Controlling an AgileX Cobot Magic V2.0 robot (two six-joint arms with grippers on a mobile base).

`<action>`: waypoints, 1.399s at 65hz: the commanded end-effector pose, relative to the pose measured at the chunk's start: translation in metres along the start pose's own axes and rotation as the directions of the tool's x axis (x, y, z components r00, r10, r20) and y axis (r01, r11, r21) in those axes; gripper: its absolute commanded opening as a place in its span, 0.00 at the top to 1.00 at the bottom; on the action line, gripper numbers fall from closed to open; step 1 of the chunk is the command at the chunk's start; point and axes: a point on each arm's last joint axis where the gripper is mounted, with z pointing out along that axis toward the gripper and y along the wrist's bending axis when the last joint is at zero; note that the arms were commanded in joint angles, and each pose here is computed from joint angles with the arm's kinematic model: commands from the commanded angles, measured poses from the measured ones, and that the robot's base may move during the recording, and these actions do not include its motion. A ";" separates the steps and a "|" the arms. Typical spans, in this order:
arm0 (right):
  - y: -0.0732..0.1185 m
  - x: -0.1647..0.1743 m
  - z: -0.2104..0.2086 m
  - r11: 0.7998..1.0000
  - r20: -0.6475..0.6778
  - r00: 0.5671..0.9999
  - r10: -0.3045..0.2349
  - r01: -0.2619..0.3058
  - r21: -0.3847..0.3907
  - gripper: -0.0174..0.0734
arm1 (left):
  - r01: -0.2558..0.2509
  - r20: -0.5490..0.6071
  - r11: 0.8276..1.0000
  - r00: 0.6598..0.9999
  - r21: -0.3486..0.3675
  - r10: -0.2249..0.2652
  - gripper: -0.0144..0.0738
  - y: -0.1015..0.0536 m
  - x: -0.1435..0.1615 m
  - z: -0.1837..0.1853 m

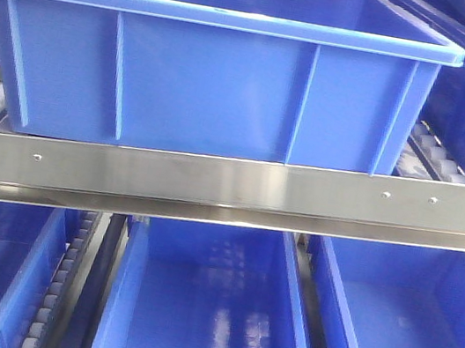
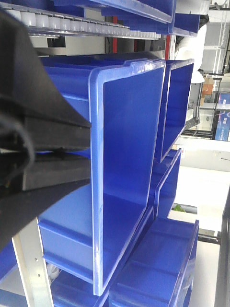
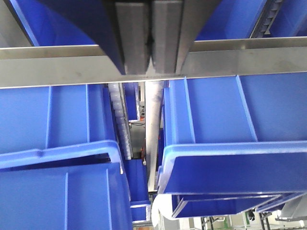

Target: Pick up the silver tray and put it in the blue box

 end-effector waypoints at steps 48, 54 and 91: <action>0.001 -0.015 -0.003 1.000 0.124 0.992 -0.023 0.024 -0.006 0.75 | 0.008 0.083 1.000 0.996 0.014 -0.010 0.84 -0.002 -0.014 0.002; 0.001 -0.015 -0.003 1.000 0.124 0.992 -0.023 0.024 -0.006 0.75 | 0.024 0.036 0.998 0.999 -0.063 -0.021 0.84 0.004 -0.010 -0.002; 0.001 -0.015 -0.003 1.000 0.123 0.992 -0.023 0.024 -0.006 0.75 | -0.096 -0.001 0.924 0.995 -0.370 0.103 0.84 0.025 0.042 -0.036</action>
